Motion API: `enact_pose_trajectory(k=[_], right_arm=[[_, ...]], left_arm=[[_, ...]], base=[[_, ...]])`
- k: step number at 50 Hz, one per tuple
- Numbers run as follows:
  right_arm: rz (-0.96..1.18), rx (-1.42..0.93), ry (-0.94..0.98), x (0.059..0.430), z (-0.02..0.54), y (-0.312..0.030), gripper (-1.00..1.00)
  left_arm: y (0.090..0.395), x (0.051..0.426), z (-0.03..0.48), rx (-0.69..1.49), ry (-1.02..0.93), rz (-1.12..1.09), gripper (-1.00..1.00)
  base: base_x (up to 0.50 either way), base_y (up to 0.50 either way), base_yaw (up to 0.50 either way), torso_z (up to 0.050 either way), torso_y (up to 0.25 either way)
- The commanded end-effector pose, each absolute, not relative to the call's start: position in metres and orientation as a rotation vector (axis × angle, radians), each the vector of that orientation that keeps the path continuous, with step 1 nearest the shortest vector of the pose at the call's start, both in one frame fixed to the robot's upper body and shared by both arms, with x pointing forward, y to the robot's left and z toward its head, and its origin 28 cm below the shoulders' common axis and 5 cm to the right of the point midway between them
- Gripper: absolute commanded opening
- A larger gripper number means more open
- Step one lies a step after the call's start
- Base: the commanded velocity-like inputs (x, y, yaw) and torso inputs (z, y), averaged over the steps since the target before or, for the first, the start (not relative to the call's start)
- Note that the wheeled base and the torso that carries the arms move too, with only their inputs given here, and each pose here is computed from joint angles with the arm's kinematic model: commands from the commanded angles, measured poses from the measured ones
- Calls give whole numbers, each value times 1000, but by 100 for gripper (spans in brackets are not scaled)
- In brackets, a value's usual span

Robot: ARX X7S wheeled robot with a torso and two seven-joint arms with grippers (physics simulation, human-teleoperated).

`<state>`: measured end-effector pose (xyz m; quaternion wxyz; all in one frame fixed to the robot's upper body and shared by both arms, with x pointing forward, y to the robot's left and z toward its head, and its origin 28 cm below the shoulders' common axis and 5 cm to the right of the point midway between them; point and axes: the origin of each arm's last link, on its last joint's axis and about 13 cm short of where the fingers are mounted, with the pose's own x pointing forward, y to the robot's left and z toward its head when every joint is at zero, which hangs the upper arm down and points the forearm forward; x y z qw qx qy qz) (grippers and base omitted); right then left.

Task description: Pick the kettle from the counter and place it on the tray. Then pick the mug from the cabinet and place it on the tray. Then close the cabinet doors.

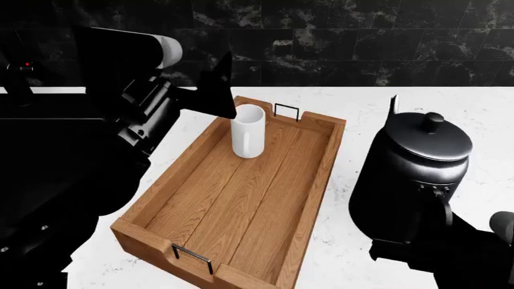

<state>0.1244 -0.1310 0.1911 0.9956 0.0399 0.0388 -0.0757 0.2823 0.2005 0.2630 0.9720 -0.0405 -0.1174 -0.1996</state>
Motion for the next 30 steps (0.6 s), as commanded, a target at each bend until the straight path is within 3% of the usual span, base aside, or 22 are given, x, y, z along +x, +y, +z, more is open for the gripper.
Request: enact_pose_trajectory(k=[1,19,30], right_arm=[[-169,53,1,118,202,-131,-100],[-128,7,-142,113,232,-125,-100],[26,-27,-173,126,246,-98,-100]], left_arm=[[201,282,263,-86,-234,-401,100],[206,280,267,-93,-250,-386,100],[231,256,279,-50,-318,-274,100]], base=[[0,0,0,0,0],[0,0,0,0,0],[0,0,0,0,0]])
